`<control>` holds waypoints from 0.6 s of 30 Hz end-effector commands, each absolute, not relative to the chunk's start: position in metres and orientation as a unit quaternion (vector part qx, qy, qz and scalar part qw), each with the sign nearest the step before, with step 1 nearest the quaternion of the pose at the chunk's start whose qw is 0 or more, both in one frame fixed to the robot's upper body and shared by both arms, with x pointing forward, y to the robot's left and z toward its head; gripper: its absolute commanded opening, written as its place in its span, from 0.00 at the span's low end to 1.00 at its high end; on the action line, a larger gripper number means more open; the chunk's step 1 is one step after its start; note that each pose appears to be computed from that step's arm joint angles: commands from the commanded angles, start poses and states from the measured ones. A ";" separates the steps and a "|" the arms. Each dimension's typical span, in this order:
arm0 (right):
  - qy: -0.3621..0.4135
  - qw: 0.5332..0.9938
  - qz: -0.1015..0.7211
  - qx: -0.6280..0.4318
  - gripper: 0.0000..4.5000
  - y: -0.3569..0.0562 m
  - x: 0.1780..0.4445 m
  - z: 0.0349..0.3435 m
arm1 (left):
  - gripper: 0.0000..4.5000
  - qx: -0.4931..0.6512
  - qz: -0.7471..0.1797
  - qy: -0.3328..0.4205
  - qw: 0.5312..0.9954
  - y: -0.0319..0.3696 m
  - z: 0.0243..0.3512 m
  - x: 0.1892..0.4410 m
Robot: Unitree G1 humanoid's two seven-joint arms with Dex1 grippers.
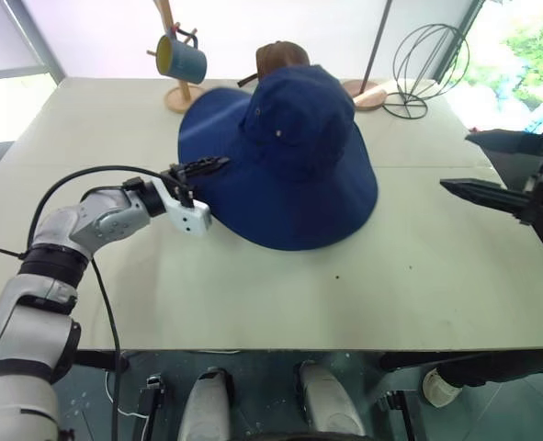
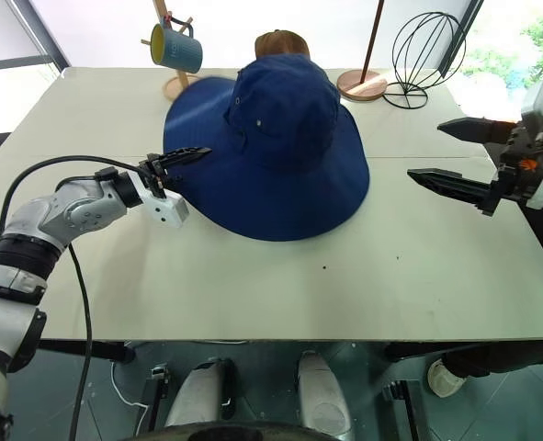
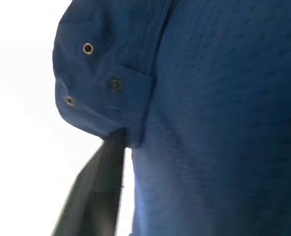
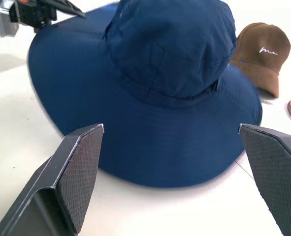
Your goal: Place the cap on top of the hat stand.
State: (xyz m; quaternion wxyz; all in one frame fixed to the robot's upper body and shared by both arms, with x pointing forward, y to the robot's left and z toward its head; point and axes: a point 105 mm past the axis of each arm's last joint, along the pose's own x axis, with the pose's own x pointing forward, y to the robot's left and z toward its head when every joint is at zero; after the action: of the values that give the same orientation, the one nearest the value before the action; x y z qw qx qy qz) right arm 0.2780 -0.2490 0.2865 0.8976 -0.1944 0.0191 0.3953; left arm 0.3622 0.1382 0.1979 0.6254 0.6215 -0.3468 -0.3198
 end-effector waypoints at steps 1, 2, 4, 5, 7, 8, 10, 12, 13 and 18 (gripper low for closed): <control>-0.007 0.896 0.391 -0.209 1.00 -0.248 0.279 0.299 | 0.95 0.613 -0.320 -0.357 0.628 0.142 0.210 0.354; -0.007 0.896 0.392 -0.209 1.00 -0.248 0.279 0.299 | 0.98 0.612 -0.321 -0.355 0.629 0.143 0.210 0.353; -0.007 0.895 0.395 -0.209 1.00 -0.247 0.280 0.298 | 0.98 0.606 -0.323 -0.350 0.637 0.147 0.212 0.350; -0.007 0.894 0.395 -0.209 1.00 -0.247 0.281 0.298 | 0.98 0.604 -0.324 -0.348 0.640 0.149 0.214 0.349; -0.005 0.894 0.397 -0.209 1.00 -0.247 0.281 0.298 | 0.98 0.591 -0.327 -0.331 0.659 0.157 0.220 0.345; -0.003 0.894 0.397 -0.209 1.00 -0.248 0.281 0.298 | 0.98 0.582 -0.333 -0.317 0.670 0.162 0.221 0.343; 0.004 0.893 0.397 -0.210 1.00 -0.251 0.282 0.296 | 0.98 0.570 -0.357 -0.264 0.691 0.176 0.217 0.337; 0.012 0.894 0.396 -0.211 1.00 -0.255 0.283 0.294 | 0.98 0.543 -0.378 -0.190 0.725 0.194 0.213 0.329; 0.017 0.894 0.394 -0.211 1.00 -0.259 0.284 0.292 | 0.98 0.514 -0.382 -0.158 0.751 0.205 0.215 0.324; 0.044 0.894 0.393 -0.213 1.00 -0.273 0.288 0.285 | 0.98 0.243 -0.393 0.022 0.886 0.253 0.248 0.305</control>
State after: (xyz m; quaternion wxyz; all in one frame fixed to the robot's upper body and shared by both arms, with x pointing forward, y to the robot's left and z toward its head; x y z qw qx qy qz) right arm 0.2913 -0.2698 0.2708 0.8974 -0.1876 0.0570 0.3953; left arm 0.3129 0.2494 0.2097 0.8582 0.3353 0.0275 -0.3877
